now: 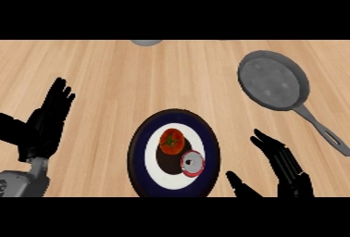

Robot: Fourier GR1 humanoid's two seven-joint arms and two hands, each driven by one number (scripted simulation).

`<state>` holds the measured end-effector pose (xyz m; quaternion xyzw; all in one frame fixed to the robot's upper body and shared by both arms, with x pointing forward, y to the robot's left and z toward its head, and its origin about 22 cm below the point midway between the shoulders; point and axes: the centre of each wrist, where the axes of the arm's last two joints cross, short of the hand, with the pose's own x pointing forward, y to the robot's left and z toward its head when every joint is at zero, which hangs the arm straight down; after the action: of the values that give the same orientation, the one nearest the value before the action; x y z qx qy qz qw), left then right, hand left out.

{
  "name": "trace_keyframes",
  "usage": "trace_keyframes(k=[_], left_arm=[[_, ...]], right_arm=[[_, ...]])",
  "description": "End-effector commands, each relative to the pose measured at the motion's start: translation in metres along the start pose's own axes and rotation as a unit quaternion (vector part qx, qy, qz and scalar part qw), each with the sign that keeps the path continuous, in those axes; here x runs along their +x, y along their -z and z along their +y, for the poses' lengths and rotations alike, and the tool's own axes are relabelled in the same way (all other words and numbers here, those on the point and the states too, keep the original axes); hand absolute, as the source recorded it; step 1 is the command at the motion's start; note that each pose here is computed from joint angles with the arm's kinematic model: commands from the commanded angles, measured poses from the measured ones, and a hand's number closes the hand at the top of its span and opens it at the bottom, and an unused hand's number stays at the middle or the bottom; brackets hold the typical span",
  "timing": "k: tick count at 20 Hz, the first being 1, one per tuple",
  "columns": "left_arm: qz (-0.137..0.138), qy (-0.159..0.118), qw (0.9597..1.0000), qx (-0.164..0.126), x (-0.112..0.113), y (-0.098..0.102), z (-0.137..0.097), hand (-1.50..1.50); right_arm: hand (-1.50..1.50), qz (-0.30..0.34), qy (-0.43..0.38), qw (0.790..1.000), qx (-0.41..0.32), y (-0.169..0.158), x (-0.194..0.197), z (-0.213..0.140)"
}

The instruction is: Pick the tomato from the plate and place it in the pan

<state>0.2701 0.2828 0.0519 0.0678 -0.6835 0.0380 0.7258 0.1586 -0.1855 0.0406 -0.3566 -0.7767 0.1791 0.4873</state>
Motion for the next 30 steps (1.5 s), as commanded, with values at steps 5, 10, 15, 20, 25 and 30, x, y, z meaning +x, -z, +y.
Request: trace_keyframes(k=[5, 10, 15, 20, 25, 30], left_arm=[[-0.003, -0.001, 0.9997, -0.024, 0.021, 0.000, -0.017, 0.00], [-0.007, 0.000, 0.9993, -0.036, 0.012, 0.012, -0.015, 0.00], [-0.004, 0.002, 0.9992, -0.039, 0.011, 0.005, -0.009, 0.00], [-0.009, -0.003, 0.9994, -0.035, 0.014, 0.008, -0.013, 0.00], [-0.004, -0.002, 0.9987, -0.051, 0.016, 0.008, -0.021, 0.00], [-0.003, -0.001, 0.9992, -0.039, 0.006, 0.015, -0.028, 0.00]], right_arm=[[-1.50, 0.018, -0.129, 0.991, 0.044, 0.002, 0.067, -0.009], [-1.50, 0.055, -0.226, 0.966, 0.117, 0.028, 0.094, 0.016], [-1.50, 0.092, -0.287, 0.933, 0.199, 0.036, 0.124, 0.038], [-1.50, 0.164, -0.331, 0.873, 0.319, 0.039, 0.119, 0.058], [-1.50, 0.154, -0.348, 0.860, 0.340, 0.048, 0.140, 0.070], [-1.50, 0.146, -0.408, 0.836, 0.335, 0.059, 0.144, 0.090]])
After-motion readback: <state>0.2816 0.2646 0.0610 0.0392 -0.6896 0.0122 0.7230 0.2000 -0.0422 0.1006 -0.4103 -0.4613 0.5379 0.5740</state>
